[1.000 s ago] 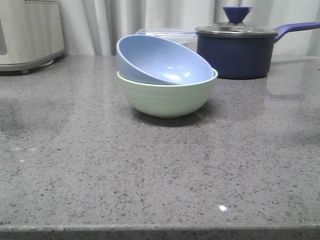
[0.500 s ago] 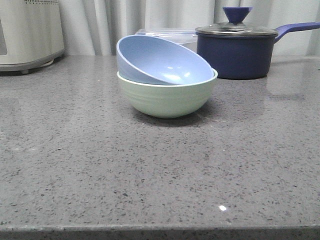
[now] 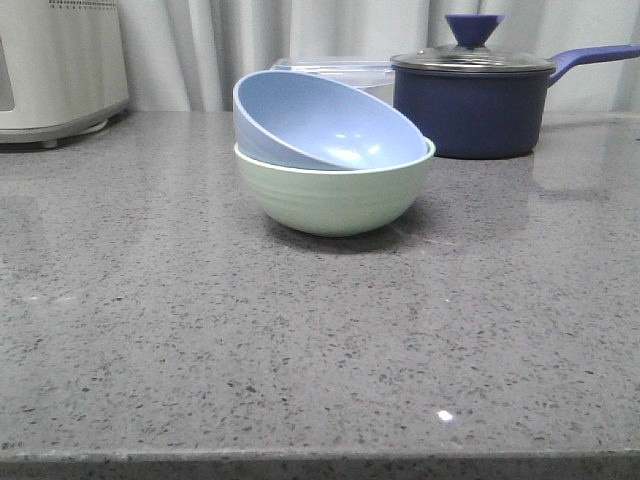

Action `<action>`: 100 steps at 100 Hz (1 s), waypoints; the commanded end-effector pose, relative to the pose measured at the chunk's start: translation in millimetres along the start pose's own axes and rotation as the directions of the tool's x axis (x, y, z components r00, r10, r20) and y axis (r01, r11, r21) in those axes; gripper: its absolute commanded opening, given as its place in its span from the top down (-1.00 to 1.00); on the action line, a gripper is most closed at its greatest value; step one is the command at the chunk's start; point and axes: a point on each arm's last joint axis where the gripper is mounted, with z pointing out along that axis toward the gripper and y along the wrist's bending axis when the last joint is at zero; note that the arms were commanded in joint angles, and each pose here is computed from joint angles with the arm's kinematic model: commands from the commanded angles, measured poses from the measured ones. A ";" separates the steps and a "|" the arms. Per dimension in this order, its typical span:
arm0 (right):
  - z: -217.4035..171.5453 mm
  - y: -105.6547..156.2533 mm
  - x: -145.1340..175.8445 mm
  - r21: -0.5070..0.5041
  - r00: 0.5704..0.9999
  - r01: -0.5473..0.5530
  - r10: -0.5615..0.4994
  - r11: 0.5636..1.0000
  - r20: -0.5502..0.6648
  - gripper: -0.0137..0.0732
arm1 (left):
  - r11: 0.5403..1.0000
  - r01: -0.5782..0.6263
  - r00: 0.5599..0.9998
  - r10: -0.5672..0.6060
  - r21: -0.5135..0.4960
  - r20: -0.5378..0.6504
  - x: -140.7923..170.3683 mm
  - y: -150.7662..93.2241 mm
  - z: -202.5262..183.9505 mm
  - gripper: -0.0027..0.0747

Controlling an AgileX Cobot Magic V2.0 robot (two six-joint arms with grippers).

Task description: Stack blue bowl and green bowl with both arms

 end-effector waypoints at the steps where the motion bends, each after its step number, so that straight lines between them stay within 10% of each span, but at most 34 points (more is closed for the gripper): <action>1: -3.0 1.7 -13.4 -0.003 0.995 0.017 -0.016 1.000 0.094 0.78 | 1.000 0.012 0.994 -0.012 -0.004 0.111 -15.1 0.0 -4.6 0.98; 100: -3.0 1.6 -13.4 -0.003 0.996 0.017 -0.016 1.000 0.093 0.78 | 1.000 -0.003 0.988 0.006 -0.024 0.151 -12.6 2.1 0.0 0.98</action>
